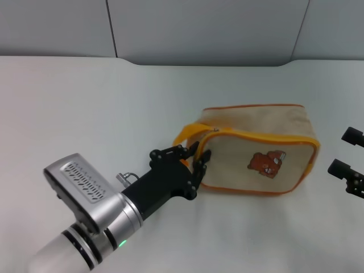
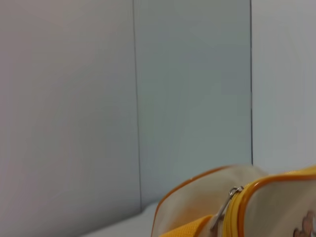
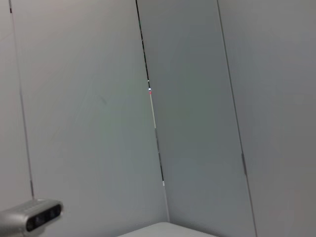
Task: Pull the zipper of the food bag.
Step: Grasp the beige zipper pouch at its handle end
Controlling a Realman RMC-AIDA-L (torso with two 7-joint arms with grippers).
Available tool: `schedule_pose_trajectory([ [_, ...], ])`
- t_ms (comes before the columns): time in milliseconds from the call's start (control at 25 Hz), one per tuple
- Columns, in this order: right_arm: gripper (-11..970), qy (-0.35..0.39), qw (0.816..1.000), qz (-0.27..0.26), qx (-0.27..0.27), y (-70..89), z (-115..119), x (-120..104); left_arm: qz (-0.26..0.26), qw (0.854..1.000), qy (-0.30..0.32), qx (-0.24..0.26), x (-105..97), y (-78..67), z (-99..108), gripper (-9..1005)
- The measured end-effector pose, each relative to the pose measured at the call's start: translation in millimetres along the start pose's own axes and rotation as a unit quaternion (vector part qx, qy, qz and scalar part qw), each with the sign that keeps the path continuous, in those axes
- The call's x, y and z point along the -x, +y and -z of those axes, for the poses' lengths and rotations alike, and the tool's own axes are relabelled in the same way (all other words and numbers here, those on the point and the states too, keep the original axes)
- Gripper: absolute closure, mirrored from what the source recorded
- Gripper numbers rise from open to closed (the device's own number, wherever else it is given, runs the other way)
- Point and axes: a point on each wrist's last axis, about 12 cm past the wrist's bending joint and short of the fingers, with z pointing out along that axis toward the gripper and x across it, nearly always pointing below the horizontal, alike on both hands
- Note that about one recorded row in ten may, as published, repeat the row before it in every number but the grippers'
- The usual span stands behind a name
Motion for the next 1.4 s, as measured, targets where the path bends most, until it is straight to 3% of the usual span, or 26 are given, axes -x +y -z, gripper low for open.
schedule_pose_trajectory([
  [480,176,-0.036,0.998,0.009,-0.045,1.1,6.5,-2.3,-0.025,0.999,-0.048,-0.007,9.0,7.7,6.0,840],
  [880,177,-0.097,0.987,0.049,-0.121,1.5,9.7,-6.5,-0.088,0.988,-0.127,-0.026,27.7,35.3,19.7,850],
  [1200,176,-0.136,0.967,0.098,-0.194,-0.4,-24.5,-21.4,-0.135,0.978,-0.153,-0.045,47.8,67.3,14.7,881],
  [1400,176,-0.109,0.958,0.137,-0.226,-7.7,-69.9,-32.2,-0.167,0.971,-0.160,-0.062,58.9,79.4,10.3,888],
])
